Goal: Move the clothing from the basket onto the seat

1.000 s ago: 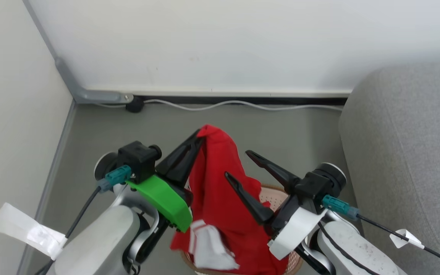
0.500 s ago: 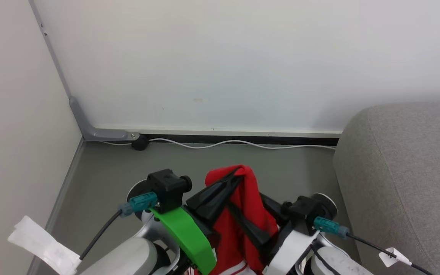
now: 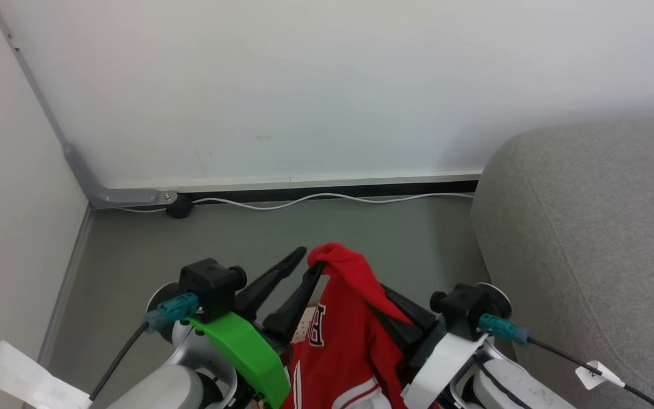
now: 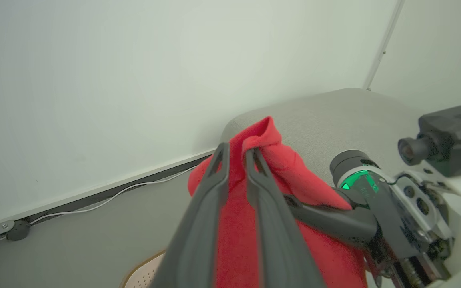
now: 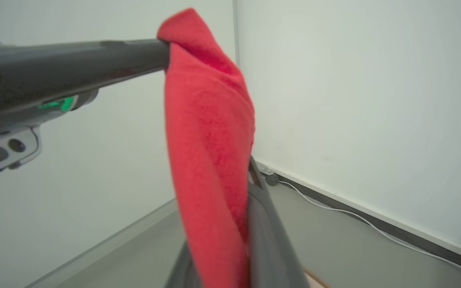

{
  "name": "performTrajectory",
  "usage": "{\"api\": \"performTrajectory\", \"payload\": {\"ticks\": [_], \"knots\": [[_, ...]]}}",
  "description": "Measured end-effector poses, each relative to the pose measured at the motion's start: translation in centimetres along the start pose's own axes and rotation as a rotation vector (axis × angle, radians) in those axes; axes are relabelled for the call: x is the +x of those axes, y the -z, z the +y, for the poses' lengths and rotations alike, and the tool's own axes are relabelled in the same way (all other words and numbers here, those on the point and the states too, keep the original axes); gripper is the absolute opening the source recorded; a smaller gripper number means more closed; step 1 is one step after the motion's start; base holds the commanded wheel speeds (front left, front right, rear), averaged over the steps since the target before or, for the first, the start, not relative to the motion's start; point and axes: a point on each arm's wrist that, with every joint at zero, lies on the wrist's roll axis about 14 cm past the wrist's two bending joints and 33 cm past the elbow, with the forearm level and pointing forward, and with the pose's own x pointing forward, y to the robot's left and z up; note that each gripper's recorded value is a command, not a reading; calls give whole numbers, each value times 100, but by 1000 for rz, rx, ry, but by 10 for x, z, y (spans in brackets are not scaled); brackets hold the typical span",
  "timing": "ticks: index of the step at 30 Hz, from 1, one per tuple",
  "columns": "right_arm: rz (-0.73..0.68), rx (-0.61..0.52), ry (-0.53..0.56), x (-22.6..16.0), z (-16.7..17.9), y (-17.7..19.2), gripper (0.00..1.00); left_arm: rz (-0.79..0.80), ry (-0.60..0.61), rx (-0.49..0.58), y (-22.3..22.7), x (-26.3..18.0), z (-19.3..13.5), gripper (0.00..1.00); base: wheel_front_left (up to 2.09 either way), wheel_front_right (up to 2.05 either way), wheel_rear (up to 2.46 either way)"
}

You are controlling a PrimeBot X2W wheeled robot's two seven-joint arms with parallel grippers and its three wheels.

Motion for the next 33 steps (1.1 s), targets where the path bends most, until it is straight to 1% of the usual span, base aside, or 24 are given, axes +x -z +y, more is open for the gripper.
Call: {"api": "performTrajectory", "payload": {"ticks": [4,8,12,14,19,22,28,30,33], "knots": [[2,0,76,-8,-30,-1,0,50,-9,-5,13,2,7,100,0,0,0],[-25,26,174,-12,-67,-10,0,85,-20,-41,28,4,11,100,0,0,0],[-51,22,282,-20,-113,-21,0,110,-44,-64,39,7,19,100,0,0,0],[-66,-11,329,-23,-140,-32,0,112,-66,-69,42,8,27,100,0,0,0],[-122,-165,444,-28,-215,-80,0,163,-114,-123,65,6,41,100,0,0,0],[-136,-230,496,-27,-253,-106,0,189,-147,-150,76,5,52,100,0,0,0],[-202,-320,617,-31,-322,-165,0,237,-255,-153,98,-2,90,100,0,0,0],[-225,-357,667,-37,-344,-186,0,257,-283,-166,106,-5,99,100,0,0,0],[-256,-383,741,-50,-376,-212,0,303,-313,-195,123,-11,107,100,0,0,0]]}}
